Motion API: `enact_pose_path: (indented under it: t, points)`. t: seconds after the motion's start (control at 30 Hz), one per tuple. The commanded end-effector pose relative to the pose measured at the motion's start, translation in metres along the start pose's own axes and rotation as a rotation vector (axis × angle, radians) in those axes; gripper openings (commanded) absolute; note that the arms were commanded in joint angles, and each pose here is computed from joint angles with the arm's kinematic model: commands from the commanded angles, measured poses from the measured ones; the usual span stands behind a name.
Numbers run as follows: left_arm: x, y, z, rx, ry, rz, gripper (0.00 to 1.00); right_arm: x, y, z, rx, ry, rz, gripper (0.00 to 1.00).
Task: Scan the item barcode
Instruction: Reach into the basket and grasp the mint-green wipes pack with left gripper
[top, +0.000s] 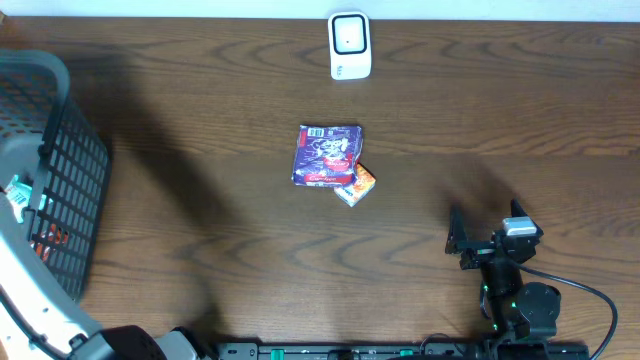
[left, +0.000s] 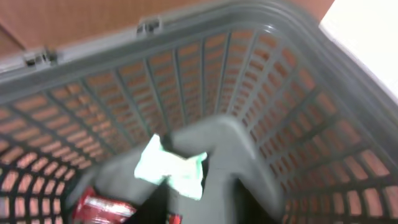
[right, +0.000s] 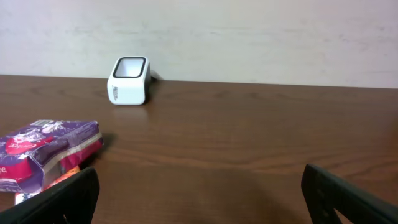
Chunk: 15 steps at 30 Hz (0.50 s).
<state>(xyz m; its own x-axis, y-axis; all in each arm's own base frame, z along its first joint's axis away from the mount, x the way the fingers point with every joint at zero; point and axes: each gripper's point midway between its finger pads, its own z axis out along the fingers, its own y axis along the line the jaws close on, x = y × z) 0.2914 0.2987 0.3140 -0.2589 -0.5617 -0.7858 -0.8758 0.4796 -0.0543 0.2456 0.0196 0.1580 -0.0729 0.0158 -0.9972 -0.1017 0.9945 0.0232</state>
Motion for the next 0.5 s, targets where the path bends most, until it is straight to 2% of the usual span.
enact_pose_path:
  t: [0.0,0.03,0.1,0.13,0.47]
  points:
    - [0.015,0.002,0.020,-0.027,0.066,-0.001,0.76,0.000,-0.001,0.000,0.006,-0.001,0.011,0.99]
    - [0.019,0.002,0.027,-0.034,0.086,0.005,0.86,0.000,-0.001,0.000,0.006,-0.001,0.011,0.99]
    - [0.029,0.001,0.040,-0.045,0.124,0.014,0.97,0.000,-0.001,0.000,0.006,-0.001,0.011,0.99]
    - [0.034,0.001,0.048,-0.054,0.145,0.021,0.99,0.000,-0.001,0.000,0.006,-0.001,0.011,0.99]
    - [0.110,-0.001,0.143,-0.133,0.380,0.088,0.98,0.000,-0.001,0.000,0.006,-0.001,0.011,0.99]
